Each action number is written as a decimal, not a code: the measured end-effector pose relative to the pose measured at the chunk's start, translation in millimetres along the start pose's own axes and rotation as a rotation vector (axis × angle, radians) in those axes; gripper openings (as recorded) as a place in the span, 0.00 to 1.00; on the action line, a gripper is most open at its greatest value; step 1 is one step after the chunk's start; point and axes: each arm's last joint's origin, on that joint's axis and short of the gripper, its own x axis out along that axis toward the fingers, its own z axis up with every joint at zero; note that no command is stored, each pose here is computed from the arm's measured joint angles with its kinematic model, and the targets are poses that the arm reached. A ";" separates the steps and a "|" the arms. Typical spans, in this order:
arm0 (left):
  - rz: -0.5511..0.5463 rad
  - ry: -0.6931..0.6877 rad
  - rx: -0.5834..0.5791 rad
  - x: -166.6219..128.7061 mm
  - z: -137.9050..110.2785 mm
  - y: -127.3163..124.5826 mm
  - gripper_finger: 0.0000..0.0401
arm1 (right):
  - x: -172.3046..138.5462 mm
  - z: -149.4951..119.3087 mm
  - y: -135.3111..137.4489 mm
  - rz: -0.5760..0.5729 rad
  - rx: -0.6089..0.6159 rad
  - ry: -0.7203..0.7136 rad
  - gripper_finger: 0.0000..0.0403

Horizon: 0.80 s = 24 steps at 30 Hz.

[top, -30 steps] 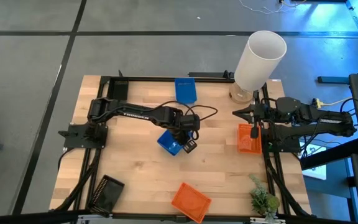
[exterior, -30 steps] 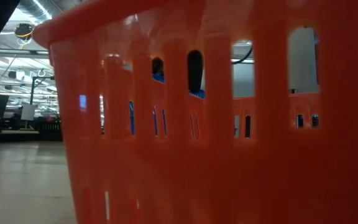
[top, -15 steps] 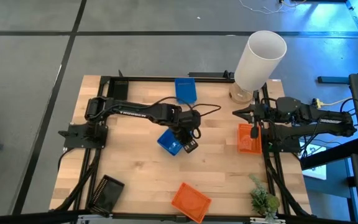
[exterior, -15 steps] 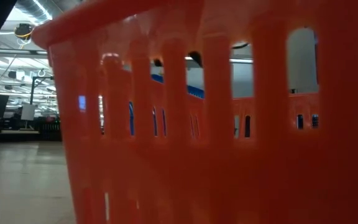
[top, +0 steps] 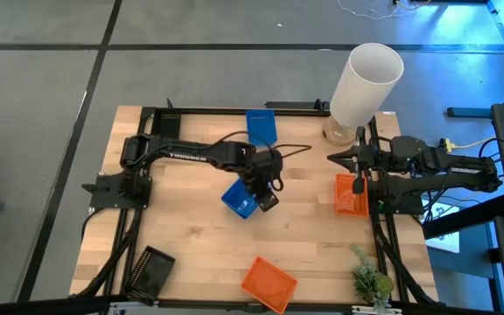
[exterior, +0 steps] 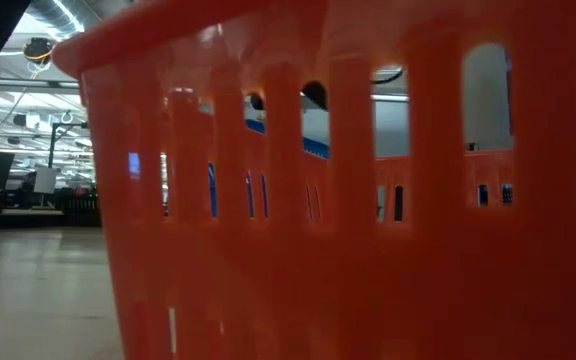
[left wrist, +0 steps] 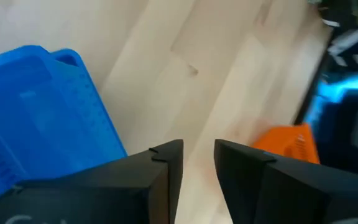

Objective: Stack baskets by color
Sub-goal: Stack the bottom left blue bin on the bottom right blue bin

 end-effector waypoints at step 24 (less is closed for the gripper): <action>0.219 -0.044 -0.056 -20.5 -5.8 14.5 0.21 | 0.0 -0.1 0.0 0.000 0.003 0.001 0.04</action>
